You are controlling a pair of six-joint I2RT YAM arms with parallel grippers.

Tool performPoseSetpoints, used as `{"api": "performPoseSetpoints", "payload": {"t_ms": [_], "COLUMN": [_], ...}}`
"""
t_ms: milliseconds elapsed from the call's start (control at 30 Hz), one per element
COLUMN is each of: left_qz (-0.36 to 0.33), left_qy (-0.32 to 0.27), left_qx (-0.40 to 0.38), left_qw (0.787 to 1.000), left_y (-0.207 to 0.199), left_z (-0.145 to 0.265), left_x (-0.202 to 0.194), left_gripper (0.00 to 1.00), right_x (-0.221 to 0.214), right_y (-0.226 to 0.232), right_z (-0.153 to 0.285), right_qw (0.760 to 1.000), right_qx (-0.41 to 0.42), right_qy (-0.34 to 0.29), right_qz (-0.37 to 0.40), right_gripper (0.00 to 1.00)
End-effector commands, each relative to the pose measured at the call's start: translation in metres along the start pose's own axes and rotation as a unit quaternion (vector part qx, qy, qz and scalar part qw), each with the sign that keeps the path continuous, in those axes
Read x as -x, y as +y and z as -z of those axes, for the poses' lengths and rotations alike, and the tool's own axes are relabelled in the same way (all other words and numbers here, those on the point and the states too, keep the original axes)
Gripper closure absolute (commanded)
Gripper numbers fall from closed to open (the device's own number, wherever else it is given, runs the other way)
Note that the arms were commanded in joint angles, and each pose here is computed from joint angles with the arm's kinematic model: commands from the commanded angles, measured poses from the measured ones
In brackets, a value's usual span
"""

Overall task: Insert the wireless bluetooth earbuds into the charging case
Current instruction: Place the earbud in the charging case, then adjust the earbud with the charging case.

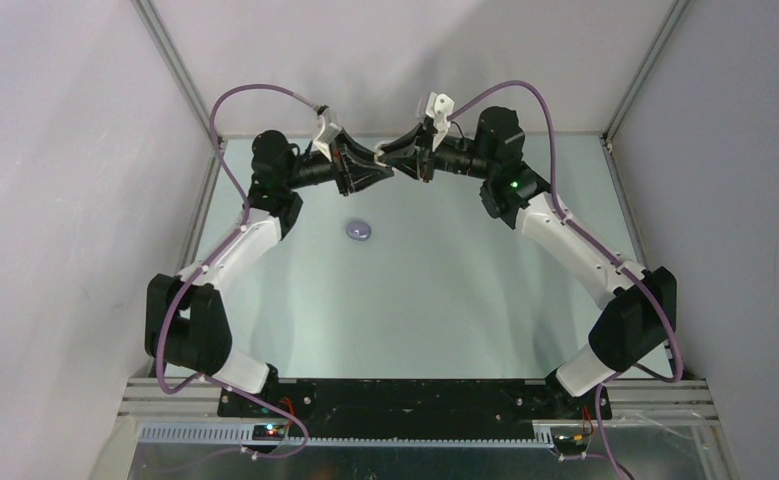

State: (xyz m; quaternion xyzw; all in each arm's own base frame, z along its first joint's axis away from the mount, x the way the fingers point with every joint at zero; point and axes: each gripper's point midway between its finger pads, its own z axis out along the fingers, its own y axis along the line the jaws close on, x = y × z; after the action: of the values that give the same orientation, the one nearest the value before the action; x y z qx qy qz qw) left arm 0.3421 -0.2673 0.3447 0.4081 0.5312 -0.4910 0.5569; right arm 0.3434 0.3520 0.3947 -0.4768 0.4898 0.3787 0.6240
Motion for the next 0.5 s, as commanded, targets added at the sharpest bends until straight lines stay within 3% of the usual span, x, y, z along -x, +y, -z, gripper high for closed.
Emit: {"api": "performPoseSetpoints", "payload": {"t_ms": [0,300,467], "left_qz": [-0.054,-0.051,-0.050], "left_qy": [-0.026,-0.021,-0.019], "left_qx": [-0.010,-0.003,-0.004], "left_qw": [0.998,0.998,0.999], "left_y": [-0.009,-0.006,-0.004], "left_z": [-0.001,0.002,0.002], "left_x": [0.023,0.019,0.016], "left_gripper": [1.00,1.00,1.00], "right_x": [0.002,0.094,0.095], "right_y": [0.003,0.020,0.010], "right_z": [0.002,0.042,0.056], "right_qw": [1.000,0.999,0.999], "right_qx": [-0.005,0.009,-0.027], "right_qy": [0.005,-0.042,-0.036], "right_qz": [-0.014,0.010,0.008], "right_gripper": [0.70,0.42,0.38]}}
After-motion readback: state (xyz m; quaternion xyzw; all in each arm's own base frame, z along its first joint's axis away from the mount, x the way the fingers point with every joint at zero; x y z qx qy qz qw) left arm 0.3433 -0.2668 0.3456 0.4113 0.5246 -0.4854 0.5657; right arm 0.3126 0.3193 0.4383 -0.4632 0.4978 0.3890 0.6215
